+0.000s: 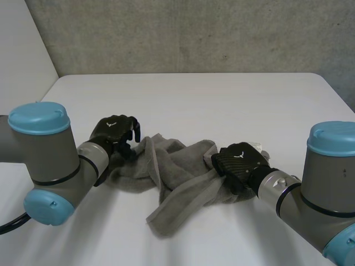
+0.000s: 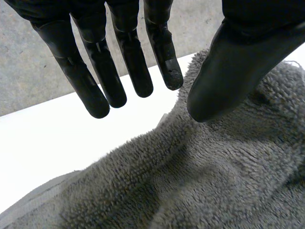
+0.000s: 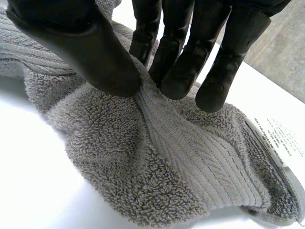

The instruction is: Fold the towel.

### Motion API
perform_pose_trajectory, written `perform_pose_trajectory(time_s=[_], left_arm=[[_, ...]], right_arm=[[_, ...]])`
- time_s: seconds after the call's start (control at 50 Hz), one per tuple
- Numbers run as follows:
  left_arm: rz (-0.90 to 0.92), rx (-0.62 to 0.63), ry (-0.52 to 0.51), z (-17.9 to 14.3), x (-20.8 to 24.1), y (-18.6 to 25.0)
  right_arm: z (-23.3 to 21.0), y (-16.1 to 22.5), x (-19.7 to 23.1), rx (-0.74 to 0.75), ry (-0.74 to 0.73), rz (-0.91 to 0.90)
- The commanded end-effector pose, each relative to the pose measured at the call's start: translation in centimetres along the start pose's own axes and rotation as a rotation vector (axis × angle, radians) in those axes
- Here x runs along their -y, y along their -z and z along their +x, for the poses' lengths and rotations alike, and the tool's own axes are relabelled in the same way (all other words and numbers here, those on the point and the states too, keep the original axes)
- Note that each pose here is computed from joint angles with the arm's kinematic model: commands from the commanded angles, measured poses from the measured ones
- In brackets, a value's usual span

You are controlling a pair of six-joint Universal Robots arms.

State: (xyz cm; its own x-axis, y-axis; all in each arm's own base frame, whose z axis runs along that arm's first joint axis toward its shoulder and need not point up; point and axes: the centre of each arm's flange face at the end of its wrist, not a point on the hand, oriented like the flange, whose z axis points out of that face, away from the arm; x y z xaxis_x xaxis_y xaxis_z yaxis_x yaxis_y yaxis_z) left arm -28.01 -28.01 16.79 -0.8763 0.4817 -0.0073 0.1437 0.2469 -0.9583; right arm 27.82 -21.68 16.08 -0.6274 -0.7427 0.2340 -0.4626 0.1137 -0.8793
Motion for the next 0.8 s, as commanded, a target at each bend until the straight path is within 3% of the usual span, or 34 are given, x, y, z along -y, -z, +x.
perform_pose_trajectory(time_s=[0.02, 0.28, 0.44, 0.64, 0.8], left_arm=[[0.085, -0.011, 0.039, -1.3, 1.9, -1.2], [0.056, 0.034, 0.023, -2.9, 1.0, -1.0], [0.068, 0.049, -0.077, -3.5, 1.5, -1.2], [0.042, 0.047, -0.18, -3.7, 0.2, -2.5], [0.013, 0.042, -0.187, -3.8, -1.1, -3.7]], right_arm=[[0.7, -0.5, 0.0, 0.002, 0.054, -0.062], [1.7, -0.6, 0.5, -0.023, 0.053, -0.045], [3.6, -0.5, 1.0, -0.076, 0.044, -0.03], [8.5, -0.1, 1.6, -0.203, 0.008, -0.005], [10.8, 0.0, 1.2, -0.262, -0.009, -0.017]])
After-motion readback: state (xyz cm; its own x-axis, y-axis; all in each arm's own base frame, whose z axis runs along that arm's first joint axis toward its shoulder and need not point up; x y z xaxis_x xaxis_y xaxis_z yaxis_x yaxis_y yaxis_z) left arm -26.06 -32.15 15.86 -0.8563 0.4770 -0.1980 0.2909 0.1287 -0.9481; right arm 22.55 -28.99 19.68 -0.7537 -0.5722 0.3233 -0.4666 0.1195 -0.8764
